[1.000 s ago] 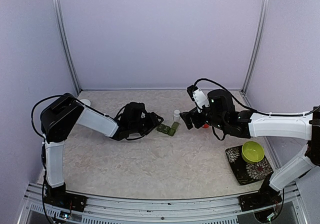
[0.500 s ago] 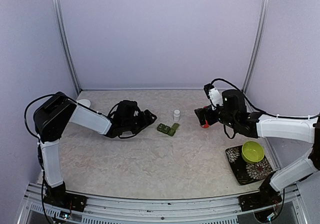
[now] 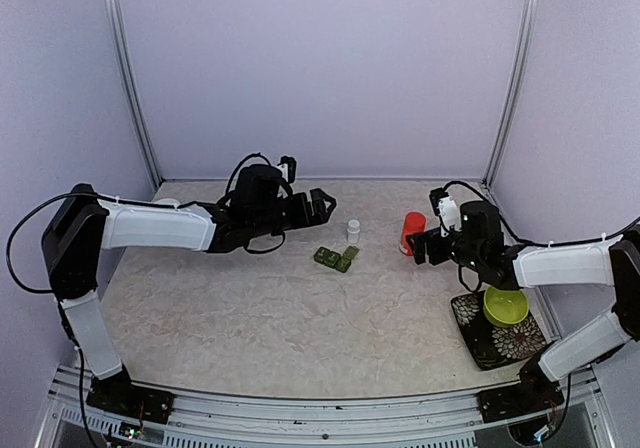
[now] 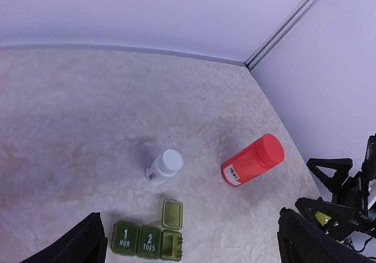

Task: Sort the pills into containers
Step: Pick up the pill bottle from the center of the board.

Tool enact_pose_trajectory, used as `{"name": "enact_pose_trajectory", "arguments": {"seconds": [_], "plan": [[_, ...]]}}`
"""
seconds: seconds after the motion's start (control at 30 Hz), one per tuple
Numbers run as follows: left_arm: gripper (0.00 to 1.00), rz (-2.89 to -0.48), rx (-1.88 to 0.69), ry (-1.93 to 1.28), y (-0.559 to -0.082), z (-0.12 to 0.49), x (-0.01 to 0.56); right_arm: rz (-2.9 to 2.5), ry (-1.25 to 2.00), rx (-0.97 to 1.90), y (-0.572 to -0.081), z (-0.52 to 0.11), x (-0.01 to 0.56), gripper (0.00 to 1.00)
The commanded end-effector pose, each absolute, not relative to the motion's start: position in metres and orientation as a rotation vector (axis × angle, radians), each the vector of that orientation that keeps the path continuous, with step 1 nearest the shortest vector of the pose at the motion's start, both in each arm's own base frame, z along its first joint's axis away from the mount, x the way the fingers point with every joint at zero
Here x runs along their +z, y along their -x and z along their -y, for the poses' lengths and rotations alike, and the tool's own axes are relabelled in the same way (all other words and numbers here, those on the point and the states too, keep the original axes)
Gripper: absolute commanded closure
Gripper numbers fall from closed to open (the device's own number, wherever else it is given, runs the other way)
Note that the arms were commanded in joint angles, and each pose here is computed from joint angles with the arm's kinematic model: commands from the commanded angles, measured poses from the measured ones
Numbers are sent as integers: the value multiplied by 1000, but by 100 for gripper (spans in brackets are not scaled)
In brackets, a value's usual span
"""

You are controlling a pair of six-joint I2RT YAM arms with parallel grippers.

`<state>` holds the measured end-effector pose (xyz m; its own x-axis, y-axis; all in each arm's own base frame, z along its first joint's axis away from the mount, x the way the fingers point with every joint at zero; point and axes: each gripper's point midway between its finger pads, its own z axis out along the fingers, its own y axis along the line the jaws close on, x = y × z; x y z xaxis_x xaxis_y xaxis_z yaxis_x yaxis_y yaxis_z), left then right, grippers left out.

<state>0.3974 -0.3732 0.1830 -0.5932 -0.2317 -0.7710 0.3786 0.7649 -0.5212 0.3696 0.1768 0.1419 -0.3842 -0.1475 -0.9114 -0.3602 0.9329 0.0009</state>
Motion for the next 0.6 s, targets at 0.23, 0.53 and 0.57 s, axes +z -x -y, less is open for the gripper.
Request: {"name": "enact_pose_trajectory", "arguments": {"seconds": [0.23,0.53,0.57], "plan": [[1,-1994,-678,-407,-428,432,209,-1975,273,323,-404,-161,142,0],[1,-2054,-684,-358,-413,415,188,-2030,336,372,-436,-185,118,0],[1,-2059,-684,-350,-410,411,187,-2034,335,364,-439,-185,116,0]]}}
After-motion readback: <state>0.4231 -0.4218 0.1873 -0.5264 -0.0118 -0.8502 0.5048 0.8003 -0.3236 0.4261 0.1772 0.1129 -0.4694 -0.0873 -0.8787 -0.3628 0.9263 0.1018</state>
